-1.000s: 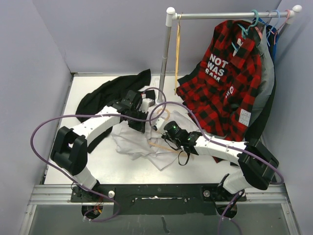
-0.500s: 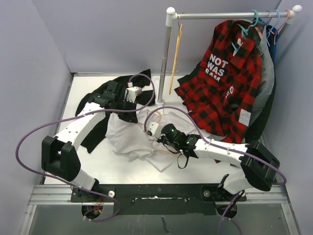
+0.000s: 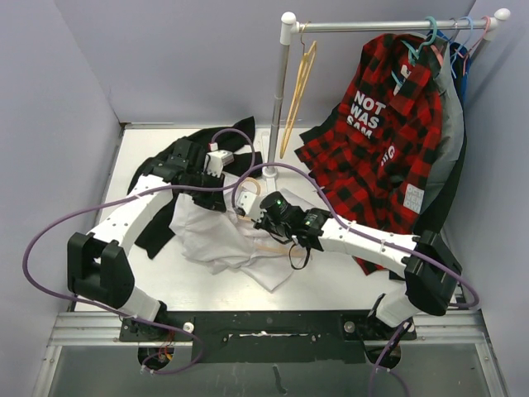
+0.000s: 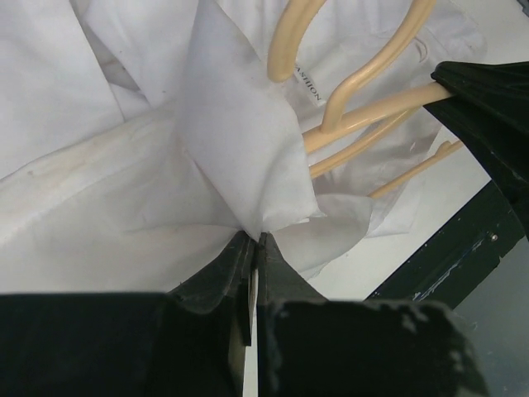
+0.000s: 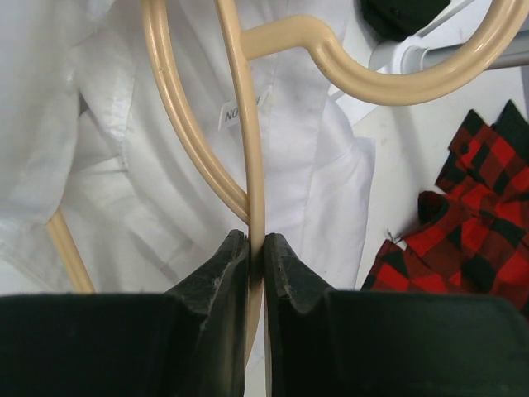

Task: Place the shirt on the hanger

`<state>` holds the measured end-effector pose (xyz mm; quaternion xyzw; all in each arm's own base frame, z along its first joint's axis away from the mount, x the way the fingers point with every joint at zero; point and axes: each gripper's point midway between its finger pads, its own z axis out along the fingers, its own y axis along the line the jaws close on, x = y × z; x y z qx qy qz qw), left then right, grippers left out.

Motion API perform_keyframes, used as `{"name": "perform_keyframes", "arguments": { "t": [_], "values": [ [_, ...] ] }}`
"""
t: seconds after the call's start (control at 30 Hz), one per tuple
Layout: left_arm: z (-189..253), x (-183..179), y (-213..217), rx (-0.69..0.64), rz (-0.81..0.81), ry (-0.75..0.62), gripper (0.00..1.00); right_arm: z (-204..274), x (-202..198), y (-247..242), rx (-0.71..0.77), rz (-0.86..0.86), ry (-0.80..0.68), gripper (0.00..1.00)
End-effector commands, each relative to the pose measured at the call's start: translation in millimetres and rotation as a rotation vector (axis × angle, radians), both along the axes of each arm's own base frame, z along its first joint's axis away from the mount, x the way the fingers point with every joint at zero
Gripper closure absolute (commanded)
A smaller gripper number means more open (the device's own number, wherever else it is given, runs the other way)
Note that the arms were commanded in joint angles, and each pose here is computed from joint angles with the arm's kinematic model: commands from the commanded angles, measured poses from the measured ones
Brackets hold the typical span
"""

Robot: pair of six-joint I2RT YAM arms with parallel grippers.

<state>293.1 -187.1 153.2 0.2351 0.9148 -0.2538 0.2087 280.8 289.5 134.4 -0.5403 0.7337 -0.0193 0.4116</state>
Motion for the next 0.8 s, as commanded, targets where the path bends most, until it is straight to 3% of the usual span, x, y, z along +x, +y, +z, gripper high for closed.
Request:
{"name": "perform_keyframes", "arguments": {
  "t": [0.0,0.23,0.4,0.77],
  "values": [
    [26,-9,0,-0.060,-0.028,-0.063,1.00,29,-4,1,0.074,-0.016,0.013,1.00],
    [36,-40,-6,-0.135,-0.060,-0.002,1.00,30,17,14,0.109,-0.046,-0.064,1.00],
    [28,-53,0,-0.113,-0.062,0.014,1.00,37,31,30,0.125,-0.039,-0.097,1.00],
    [31,-38,2,-0.095,-0.041,-0.051,1.00,19,23,59,0.198,0.005,-0.042,1.00]
  ]
}}
